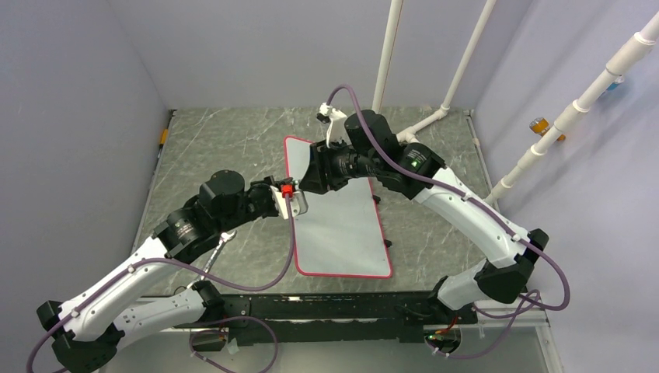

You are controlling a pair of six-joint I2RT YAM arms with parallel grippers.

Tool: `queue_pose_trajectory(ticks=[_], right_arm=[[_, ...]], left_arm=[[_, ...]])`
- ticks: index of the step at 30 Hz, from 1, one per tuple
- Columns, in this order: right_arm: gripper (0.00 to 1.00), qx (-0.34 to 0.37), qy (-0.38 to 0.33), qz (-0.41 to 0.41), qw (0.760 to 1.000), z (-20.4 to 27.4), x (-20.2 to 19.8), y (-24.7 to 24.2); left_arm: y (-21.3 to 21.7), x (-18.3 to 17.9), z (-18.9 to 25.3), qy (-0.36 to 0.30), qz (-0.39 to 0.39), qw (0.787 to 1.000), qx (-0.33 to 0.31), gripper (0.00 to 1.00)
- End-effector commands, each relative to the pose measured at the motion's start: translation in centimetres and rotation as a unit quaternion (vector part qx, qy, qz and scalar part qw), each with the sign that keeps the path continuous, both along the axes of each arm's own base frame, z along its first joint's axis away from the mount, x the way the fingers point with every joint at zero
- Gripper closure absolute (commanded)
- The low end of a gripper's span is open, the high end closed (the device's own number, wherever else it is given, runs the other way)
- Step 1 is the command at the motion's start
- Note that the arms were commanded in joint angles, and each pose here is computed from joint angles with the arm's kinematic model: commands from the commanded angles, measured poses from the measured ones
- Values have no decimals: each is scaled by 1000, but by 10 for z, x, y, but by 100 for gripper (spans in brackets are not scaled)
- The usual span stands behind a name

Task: Write a sentence on the whiteboard
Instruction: Open the whiteboard marker from the pen cap.

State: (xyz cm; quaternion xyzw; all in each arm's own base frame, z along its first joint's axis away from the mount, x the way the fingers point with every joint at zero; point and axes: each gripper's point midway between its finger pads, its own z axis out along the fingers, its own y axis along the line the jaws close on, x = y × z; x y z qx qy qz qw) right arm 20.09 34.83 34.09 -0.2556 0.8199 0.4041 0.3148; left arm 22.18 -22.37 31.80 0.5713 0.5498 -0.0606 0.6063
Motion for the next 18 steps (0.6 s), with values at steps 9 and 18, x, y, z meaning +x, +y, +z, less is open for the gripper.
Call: queue_pose_trajectory(ticks=[9,18], right_arm=[[59,33,-34,2,999,27,5,5],[63,35,-30,-2,999,21,8,8]], left_arm=[[-4,6,12,-20,7,1000,-17,100],[-5,7,11,-17,9,1000,-16,100]])
